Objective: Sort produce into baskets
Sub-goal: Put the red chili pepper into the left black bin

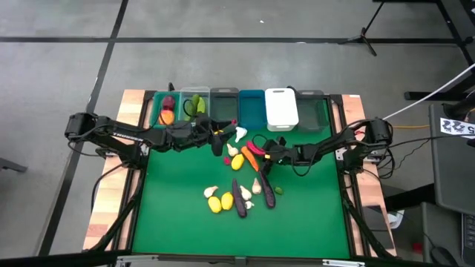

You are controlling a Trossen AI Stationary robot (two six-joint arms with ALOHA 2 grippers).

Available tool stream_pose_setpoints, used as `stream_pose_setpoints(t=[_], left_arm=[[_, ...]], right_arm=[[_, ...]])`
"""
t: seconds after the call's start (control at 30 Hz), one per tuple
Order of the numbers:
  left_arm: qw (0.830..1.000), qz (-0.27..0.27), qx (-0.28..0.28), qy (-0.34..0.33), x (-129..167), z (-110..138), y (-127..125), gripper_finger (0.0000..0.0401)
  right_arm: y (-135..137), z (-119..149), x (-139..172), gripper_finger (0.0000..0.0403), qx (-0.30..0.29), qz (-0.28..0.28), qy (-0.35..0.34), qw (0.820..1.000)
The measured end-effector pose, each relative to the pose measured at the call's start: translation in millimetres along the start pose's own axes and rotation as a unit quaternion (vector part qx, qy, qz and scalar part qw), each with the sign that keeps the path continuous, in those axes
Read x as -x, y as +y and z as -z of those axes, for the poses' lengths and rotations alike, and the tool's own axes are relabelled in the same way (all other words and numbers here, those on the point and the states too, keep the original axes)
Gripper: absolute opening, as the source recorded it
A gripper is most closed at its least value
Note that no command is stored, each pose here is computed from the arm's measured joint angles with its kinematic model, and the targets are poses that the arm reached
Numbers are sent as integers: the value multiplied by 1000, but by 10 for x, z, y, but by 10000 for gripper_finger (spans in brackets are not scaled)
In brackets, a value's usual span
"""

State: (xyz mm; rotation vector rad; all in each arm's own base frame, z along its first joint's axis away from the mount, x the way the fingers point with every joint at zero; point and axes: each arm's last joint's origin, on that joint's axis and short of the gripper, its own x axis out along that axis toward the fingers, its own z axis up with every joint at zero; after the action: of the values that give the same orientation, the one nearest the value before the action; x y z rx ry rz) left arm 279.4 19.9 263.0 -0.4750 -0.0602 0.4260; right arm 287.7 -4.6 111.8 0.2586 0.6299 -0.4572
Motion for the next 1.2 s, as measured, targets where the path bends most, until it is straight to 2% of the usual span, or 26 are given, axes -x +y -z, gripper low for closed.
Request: stream_pose_setpoints(t=[0.1,0.3,0.43,0.57,0.67,0.77,0.87,1.0,1.2], left_arm=[[999,1,17,-36,3,-63,-22,257],[996,-3,39,-81,-6,-152,-11,257],[996,9,42,-81,-51,-115,-11,257],[990,88,50,-95,-149,-42,-59,257],[989,102,40,-94,-182,-1,-60,257],[991,96,30,-88,-188,13,-49,257],[994,86,8,-72,-196,48,-36,257],[997,68,-7,-41,-213,106,5,257],[998,56,-12,-15,-216,162,24,257]], right_arm=[[21,-119,77,136,-1,-14,-34,999],[47,-483,386,193,-13,-39,-145,988],[56,-740,645,185,-13,-65,-234,970],[85,-947,812,158,12,-73,-278,958],[114,-1014,831,141,40,-75,-263,961],[97,-919,761,134,68,-53,-194,977],[-25,-760,606,142,90,-4,-107,990],[-254,-622,376,185,75,46,-24,996],[-447,-526,109,278,46,50,21,997]])
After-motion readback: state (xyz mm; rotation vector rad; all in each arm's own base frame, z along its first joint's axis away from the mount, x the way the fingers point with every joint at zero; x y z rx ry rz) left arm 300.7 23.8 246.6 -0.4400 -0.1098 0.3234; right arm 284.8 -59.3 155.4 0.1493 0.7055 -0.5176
